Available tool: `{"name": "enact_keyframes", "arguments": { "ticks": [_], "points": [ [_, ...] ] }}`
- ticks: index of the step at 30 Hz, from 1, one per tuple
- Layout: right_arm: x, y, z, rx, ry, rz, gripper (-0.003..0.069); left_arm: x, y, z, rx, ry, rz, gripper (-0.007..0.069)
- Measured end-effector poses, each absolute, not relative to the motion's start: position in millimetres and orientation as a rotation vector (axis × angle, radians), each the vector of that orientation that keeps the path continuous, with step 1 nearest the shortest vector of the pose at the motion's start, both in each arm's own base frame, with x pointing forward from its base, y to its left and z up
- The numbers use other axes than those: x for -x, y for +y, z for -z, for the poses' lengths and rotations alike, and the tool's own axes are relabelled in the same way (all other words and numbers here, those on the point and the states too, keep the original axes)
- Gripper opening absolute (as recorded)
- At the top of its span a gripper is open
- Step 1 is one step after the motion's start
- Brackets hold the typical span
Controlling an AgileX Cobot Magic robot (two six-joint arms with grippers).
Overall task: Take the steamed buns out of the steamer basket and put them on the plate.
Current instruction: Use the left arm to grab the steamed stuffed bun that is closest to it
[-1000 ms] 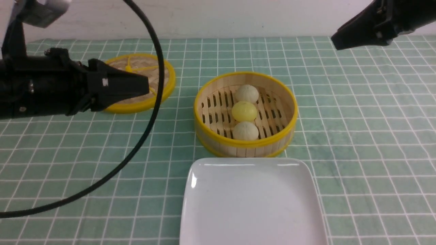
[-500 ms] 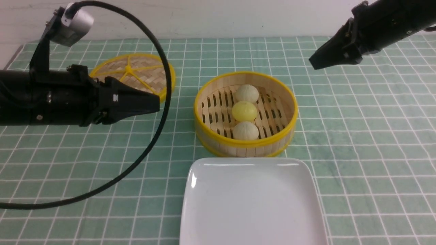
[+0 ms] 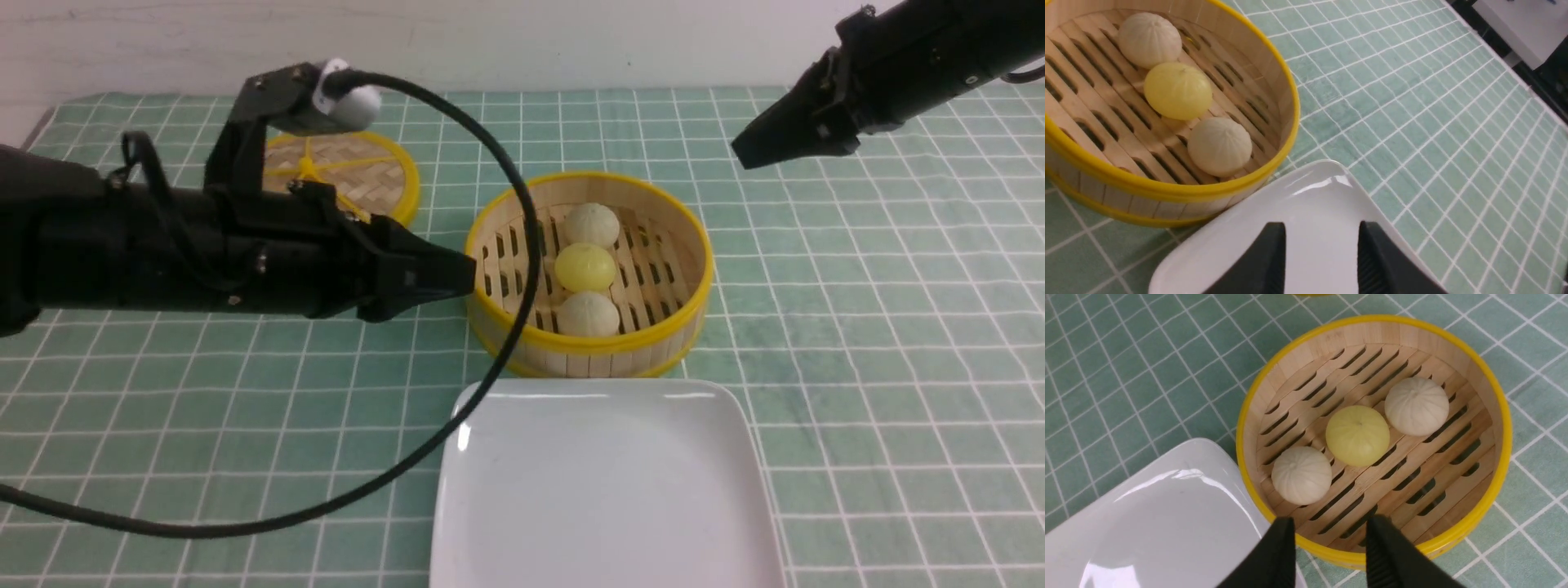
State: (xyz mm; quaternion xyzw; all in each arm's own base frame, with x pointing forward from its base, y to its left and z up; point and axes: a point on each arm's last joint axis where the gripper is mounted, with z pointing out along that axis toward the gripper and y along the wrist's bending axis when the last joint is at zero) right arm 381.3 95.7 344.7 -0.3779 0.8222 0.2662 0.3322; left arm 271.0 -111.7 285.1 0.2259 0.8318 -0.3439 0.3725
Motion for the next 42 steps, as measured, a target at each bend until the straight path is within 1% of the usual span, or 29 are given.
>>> {"name": "enact_keyframes", "arguments": {
  "ticks": [1, 2, 4, 6, 9, 10, 14, 17, 24, 26, 28, 31, 35, 42],
  "points": [
    [-380, 96, -344, 1.000, 2.154, -0.708, 0.0265, -277, -117, -279, -0.567, 2.144, 0.843, 0.0277],
    [-379, 96, -344, 1.009, 2.159, -0.717, 0.0265, -284, -122, -274, -0.554, 2.158, 0.832, 0.0277],
    [-378, 97, -344, 1.015, 2.161, -0.725, 0.0265, -289, -124, -271, -0.536, 2.173, 0.836, 0.0277],
    [-376, 97, -343, 1.028, 2.167, -0.738, 0.0265, -304, -130, -267, -0.504, 2.210, 0.872, 0.0286],
    [-375, 97, -343, 1.044, 2.176, -0.740, 0.0265, -324, -136, -266, -0.531, 2.243, 0.889, 0.0314],
    [-375, 96, -342, 1.051, 2.182, -0.734, 0.0265, -332, -139, -264, -0.553, 2.271, 0.891, 0.0337],
    [-374, 96, -342, 1.060, 2.187, -0.733, 0.0265, -351, -143, -268, -0.598, 2.304, 0.864, 0.0399],
    [-374, 96, -341, 1.063, 2.189, -0.732, 0.0265, -363, -145, -273, -0.616, 2.306, 0.850, 0.0430],
    [-374, 95, -341, 1.068, 2.194, -0.724, 0.0265, -380, -161, -266, -0.664, 2.350, 0.922, 0.0443],
    [-374, 95, -341, 1.068, 2.194, -0.724, 0.0265, -384, -175, -256, -0.706, 2.365, 0.920, 0.0443],
    [-374, 95, -341, 1.068, 2.194, -0.724, 0.0265, -385, -182, -251, -0.736, 2.366, 0.904, 0.0443],
    [-374, 95, -341, 1.070, 2.194, -0.724, 0.0265, -387, -202, -238, -0.807, 2.363, 0.819, 0.0440],
    [-373, 95, -341, 1.078, 2.198, -0.732, 0.0265, -387, -215, -228, -0.845, 2.353, 0.757, 0.0429],
    [-373, 95, -340, 1.081, 2.200, -0.736, 0.0265, -390, -222, -217, -0.836, 2.353, 0.729, 0.0421]
  ]
}}
